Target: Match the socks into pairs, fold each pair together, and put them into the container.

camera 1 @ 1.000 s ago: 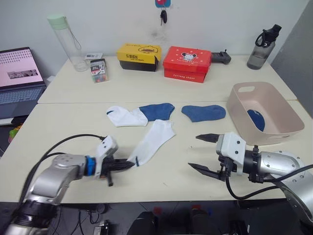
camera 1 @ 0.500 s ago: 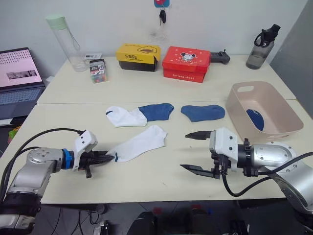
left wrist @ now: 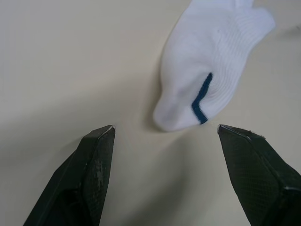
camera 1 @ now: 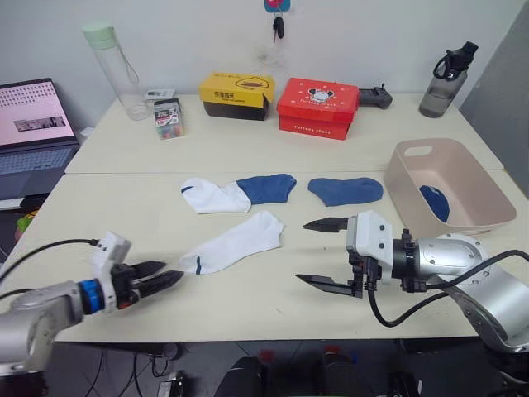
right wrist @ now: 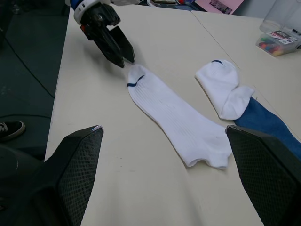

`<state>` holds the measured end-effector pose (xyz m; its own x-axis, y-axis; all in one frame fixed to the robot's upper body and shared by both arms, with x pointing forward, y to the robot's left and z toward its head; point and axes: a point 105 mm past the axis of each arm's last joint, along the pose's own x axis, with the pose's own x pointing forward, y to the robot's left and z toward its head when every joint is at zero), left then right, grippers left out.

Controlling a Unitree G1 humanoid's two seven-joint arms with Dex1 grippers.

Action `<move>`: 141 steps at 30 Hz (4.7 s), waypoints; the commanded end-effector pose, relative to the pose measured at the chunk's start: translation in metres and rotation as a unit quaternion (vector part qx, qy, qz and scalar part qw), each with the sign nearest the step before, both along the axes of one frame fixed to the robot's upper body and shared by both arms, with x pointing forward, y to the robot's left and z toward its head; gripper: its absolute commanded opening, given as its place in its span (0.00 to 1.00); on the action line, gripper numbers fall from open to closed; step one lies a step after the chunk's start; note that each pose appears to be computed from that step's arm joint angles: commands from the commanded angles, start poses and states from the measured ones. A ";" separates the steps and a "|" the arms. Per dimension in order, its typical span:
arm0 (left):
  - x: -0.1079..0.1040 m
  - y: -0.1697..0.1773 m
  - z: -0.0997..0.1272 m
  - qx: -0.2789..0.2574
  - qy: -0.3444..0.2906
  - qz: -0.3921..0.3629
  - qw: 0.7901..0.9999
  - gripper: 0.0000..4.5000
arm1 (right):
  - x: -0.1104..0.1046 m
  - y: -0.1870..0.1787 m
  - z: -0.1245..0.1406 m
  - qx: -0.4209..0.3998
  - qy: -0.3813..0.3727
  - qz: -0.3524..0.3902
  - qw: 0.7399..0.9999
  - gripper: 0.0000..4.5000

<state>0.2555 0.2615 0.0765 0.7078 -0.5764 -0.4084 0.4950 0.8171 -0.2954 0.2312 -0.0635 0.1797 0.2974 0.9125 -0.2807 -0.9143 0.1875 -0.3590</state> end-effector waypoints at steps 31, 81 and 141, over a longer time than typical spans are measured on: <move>0.004 0.013 0.160 -0.021 -0.073 -0.078 0.994 0.00 | 0.002 -0.001 0.010 -0.001 -0.038 0.017 0.999 1.00; 0.033 -0.204 0.125 -0.142 -0.040 -0.421 0.895 0.00 | 0.001 -0.045 0.015 -0.057 -0.044 -0.084 0.994 1.00; 0.033 -0.077 0.017 0.347 -0.300 -0.438 0.773 0.90 | 0.047 -0.032 -0.062 -0.236 -0.122 -0.026 0.964 1.00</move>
